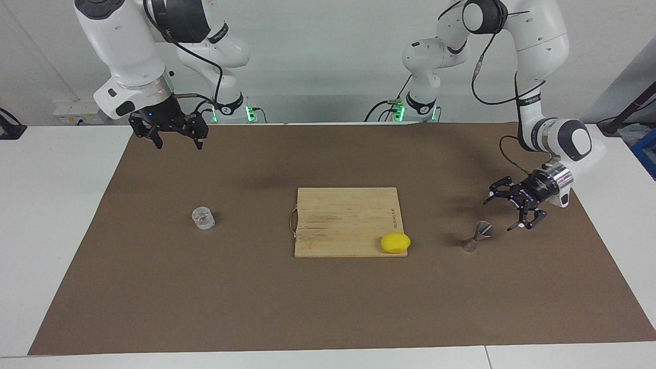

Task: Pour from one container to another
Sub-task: 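Move the open left gripper toward the small dark metal cup, then close the left gripper around the dark metal cup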

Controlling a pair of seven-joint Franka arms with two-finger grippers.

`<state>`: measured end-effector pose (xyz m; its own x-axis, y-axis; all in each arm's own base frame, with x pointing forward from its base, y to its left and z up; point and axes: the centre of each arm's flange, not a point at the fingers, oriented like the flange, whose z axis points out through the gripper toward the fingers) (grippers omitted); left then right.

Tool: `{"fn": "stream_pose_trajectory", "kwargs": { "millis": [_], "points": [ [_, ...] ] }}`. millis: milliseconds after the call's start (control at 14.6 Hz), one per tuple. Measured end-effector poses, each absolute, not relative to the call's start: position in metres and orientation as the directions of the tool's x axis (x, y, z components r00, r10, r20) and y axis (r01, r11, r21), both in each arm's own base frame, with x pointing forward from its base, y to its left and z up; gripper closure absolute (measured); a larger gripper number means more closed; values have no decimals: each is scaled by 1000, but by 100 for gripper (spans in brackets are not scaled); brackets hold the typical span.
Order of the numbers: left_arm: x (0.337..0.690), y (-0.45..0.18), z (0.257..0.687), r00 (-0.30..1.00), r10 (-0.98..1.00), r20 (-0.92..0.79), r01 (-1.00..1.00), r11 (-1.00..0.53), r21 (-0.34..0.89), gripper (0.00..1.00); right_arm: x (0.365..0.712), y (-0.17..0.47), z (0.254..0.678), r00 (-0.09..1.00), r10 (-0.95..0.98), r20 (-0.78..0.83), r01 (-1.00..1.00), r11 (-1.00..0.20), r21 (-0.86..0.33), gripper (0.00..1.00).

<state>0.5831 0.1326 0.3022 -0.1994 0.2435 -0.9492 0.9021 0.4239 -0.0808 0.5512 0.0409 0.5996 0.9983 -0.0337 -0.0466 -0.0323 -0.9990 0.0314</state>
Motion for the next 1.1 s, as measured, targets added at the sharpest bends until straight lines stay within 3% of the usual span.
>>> {"fn": "stream_pose_trajectory", "kwargs": {
  "millis": [1095],
  "points": [
    [595,106,285,-191,195,-962,887,453,-84,0,551,41,600,998,-34,-47,-32,-999,31,0]
  ]
}}
